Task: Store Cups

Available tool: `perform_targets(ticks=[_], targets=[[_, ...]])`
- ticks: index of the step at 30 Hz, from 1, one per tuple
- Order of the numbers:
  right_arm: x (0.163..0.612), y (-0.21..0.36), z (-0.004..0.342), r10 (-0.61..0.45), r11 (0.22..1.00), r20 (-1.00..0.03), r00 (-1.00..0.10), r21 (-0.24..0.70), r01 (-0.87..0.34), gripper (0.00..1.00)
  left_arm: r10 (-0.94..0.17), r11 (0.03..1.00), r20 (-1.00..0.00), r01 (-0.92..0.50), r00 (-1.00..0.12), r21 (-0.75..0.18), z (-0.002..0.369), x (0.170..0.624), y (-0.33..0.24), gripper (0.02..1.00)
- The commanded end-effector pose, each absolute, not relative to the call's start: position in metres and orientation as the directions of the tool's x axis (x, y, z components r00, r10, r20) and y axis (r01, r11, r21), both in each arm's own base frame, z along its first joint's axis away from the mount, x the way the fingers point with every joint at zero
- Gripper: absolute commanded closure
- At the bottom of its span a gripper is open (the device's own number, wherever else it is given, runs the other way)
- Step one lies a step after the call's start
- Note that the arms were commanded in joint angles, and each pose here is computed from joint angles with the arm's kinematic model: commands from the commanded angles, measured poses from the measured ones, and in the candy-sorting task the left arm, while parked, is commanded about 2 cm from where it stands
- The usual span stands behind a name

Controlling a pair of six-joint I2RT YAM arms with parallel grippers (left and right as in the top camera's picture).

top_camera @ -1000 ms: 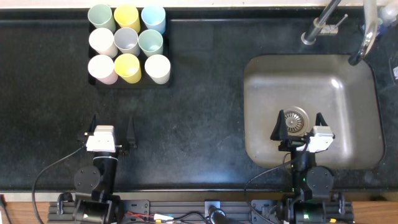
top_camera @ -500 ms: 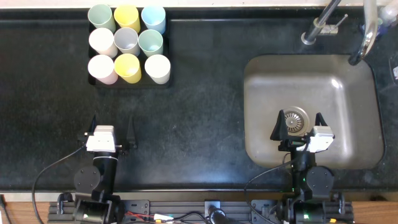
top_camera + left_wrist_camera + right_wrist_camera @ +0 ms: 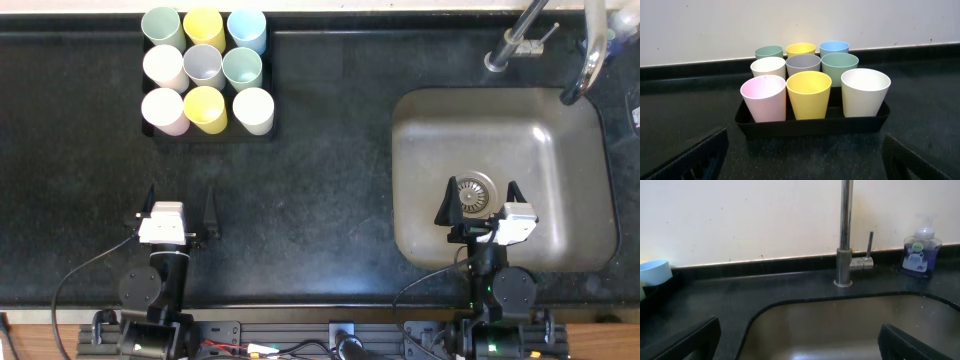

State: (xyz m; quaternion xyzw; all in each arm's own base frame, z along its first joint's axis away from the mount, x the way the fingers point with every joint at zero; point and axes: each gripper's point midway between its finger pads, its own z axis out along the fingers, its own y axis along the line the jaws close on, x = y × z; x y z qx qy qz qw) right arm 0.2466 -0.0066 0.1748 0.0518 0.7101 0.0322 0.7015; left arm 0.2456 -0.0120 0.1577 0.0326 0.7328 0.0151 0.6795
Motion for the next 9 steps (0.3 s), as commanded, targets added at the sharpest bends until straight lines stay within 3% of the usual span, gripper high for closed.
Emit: perform_targets(ticks=[1,9], targets=[[0.2467,-0.0069,0.1718,0.123,0.992,-0.992,-0.009,0.123,0.027,0.003,0.086,0.996,-0.994,0.017,-0.069,0.085,0.1581,0.2455,-0.0098,0.020],[0.2467,-0.0068,0.1718,0.123,0.992,-0.992,-0.009,0.123,0.027,0.005,0.086,0.996,-0.994,0.017,-0.069,0.085,0.1581,0.2455,-0.0098,0.020]])
